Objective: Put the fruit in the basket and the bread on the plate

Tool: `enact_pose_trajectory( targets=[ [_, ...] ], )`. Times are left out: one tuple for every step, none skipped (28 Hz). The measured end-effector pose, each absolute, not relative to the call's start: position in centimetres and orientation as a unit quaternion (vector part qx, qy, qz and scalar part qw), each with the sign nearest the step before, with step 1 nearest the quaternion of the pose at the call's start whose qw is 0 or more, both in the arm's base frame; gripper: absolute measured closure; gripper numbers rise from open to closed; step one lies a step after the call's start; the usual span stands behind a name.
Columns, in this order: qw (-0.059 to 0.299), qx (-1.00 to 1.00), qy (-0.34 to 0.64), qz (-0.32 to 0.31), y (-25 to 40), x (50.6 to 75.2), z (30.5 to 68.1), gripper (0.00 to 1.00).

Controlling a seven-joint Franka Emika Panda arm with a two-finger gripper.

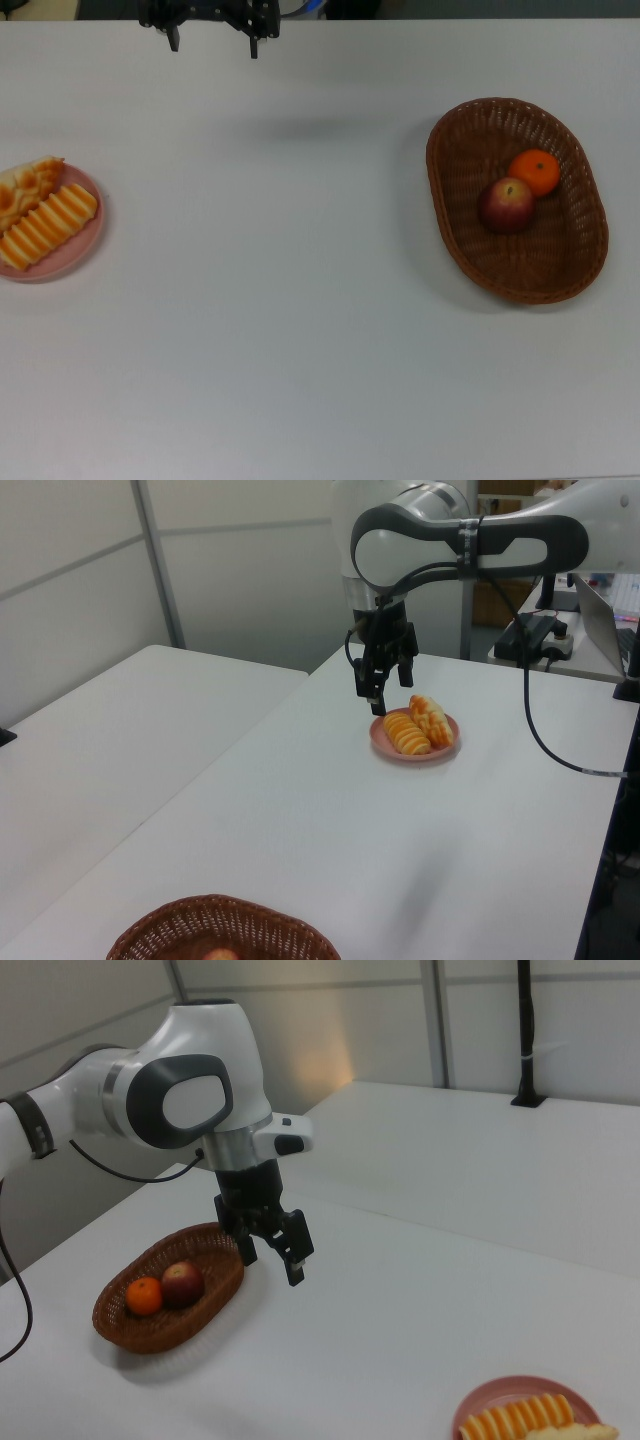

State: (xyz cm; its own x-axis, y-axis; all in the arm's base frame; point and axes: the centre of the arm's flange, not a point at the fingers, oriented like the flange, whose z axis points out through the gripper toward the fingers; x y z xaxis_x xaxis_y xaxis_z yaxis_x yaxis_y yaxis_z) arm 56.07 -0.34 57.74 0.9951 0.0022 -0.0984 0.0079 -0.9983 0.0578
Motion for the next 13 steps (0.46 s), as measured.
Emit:
enact_pose_trajectory(
  targets=[
    [0.029,0.998,0.002,-0.049,-0.41,56.07,57.74,0.0],
    [0.029,0.998,0.001,-0.049,-0.48,56.07,57.75,0.0],
    [0.029,0.998,0.0,-0.049,-0.59,56.07,57.77,0.0],
    [0.029,0.998,0.0,-0.049,-0.65,56.08,57.79,0.0],
    [0.029,0.998,0.0,-0.049,-0.7,56.08,57.8,0.0],
    [0.029,0.998,0.0,-0.049,-0.73,56.08,57.8,0.0],
    [0.029,0.998,0.0,-0.049,-0.76,56.08,57.8,0.0],
    [0.029,0.998,-0.001,-0.049,-0.82,56.08,57.81,0.0],
    [0.029,0.998,-0.001,-0.049,-0.86,56.08,57.81,0.0],
    [0.029,0.998,-0.001,-0.049,-0.94,56.07,57.81,0.0],
    [0.029,0.998,-0.001,-0.049,-1.04,56.07,57.81,0.0],
    [0.029,0.998,-0.001,-0.049,-1.16,56.07,57.81,0.0],
    [0.029,0.998,0.001,-0.049,-1.37,56.07,57.82,0.0]
  ],
)
